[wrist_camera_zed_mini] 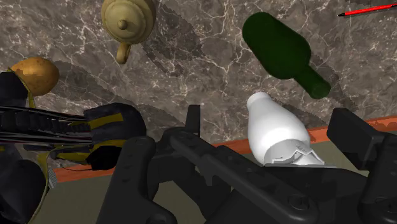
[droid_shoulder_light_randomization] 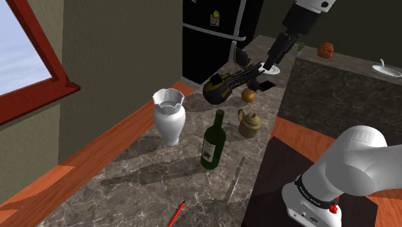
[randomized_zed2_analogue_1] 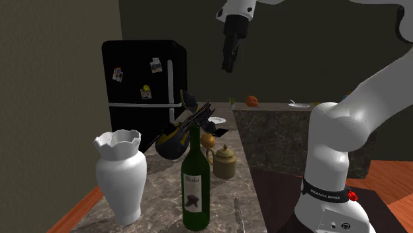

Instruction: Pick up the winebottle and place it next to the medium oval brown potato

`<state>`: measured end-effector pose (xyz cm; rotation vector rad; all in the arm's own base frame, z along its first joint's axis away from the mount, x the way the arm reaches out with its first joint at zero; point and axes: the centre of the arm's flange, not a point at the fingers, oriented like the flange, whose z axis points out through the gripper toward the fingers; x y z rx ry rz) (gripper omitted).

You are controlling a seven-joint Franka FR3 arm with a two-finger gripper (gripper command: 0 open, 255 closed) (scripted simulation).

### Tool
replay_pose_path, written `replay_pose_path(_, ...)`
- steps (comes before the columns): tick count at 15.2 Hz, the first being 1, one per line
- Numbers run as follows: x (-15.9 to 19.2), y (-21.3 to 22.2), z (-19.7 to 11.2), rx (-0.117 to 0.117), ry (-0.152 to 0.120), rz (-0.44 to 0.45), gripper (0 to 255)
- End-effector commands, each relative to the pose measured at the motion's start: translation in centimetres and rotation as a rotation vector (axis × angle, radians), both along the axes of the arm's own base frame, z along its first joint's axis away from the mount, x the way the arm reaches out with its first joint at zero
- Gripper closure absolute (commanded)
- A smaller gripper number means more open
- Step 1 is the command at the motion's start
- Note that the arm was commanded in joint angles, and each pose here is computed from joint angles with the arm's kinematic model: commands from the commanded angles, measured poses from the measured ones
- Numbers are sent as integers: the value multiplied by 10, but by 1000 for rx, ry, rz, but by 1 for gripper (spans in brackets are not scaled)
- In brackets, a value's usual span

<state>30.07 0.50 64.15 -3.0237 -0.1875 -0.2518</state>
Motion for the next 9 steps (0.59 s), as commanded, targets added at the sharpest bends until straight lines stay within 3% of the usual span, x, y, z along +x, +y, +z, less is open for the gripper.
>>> replay_pose_path(1,0,0,0,0,0,0,0)
replay_pose_path(9,33,88,-66,-68,65,8,0)
